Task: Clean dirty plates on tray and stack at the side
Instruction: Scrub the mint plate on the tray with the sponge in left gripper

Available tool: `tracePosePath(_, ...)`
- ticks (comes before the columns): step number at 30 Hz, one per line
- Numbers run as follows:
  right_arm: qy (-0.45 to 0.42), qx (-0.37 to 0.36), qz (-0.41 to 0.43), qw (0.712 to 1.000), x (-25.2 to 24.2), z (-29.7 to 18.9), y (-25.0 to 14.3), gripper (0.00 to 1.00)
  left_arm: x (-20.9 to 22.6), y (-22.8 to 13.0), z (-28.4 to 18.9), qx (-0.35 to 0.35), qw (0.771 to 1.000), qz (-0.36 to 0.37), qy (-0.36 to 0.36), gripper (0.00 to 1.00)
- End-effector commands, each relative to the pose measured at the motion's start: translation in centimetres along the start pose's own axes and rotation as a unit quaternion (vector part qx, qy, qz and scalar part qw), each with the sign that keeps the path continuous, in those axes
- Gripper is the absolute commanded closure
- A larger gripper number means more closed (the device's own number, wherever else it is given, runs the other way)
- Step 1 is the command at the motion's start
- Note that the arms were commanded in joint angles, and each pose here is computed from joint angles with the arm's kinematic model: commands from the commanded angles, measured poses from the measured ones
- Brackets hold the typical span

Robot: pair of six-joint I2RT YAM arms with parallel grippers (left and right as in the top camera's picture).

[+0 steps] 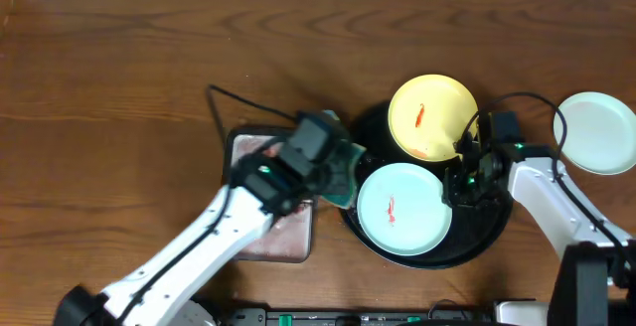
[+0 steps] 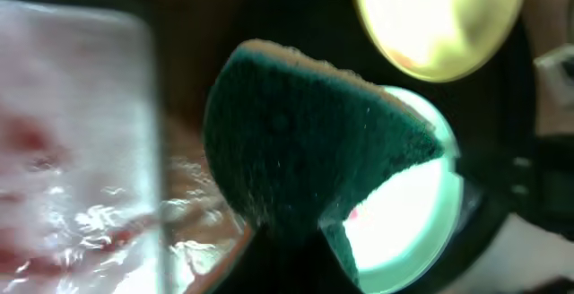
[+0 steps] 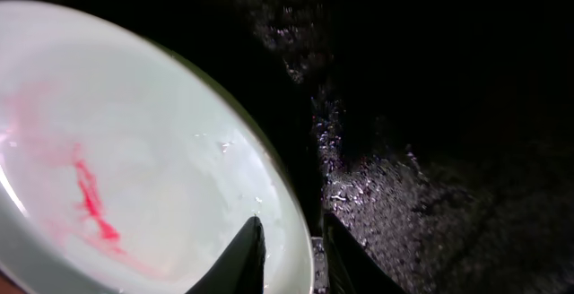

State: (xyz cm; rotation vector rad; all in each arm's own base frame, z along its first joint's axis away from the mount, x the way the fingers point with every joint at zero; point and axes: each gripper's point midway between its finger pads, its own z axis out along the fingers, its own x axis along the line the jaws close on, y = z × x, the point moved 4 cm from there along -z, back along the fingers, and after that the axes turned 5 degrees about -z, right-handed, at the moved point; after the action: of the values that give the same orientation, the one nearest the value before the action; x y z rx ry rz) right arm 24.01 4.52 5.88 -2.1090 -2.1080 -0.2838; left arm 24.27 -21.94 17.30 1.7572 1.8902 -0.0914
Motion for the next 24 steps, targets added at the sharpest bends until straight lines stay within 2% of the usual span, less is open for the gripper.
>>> tracePosePath(1,-0.001,0.025,0.001,1.0,0.1,1.5,-0.7,0.84,-2.4,-1.3,2.6,0.021,0.999,-0.027,-0.011,0.93)
tracePosePath(3,-0.001,0.024,0.001,1.0,-0.1,2.2,-0.8,0.87,-3.5,-2.2,4.3,0.038,0.999,-0.026,-0.022,0.93)
tracePosePath(6,0.0,0.016,0.008,1.0,-0.3,3.0,-1.1,0.99,-6.0,-3.7,7.2,0.077,0.994,-0.01,-0.07,0.93)
tracePosePath(10,0.0,0.012,0.009,1.0,-0.3,3.2,-1.0,0.99,-6.1,-5.1,10.3,0.098,0.993,-0.03,-0.06,0.93)
tracePosePath(17,0.001,0.005,0.012,1.0,-0.3,3.2,-0.8,0.99,-3.9,-7.6,15.2,0.136,0.99,-0.037,-0.008,0.92)
tracePosePath(20,0.001,0.005,0.011,1.0,-0.3,3.2,-0.7,0.99,-2.8,-8.1,16.5,0.144,0.99,-0.002,0.009,0.93)
tracePosePath(21,0.001,0.005,0.011,1.0,-0.3,3.2,-0.8,0.99,-2.2,-8.0,16.6,0.139,0.99,0.007,0.022,0.93)
tracePosePath(24,0.0,0.006,0.011,1.0,-0.3,3.2,-0.8,0.99,1.2,-6.6,16.1,0.089,0.988,0.016,0.123,0.93)
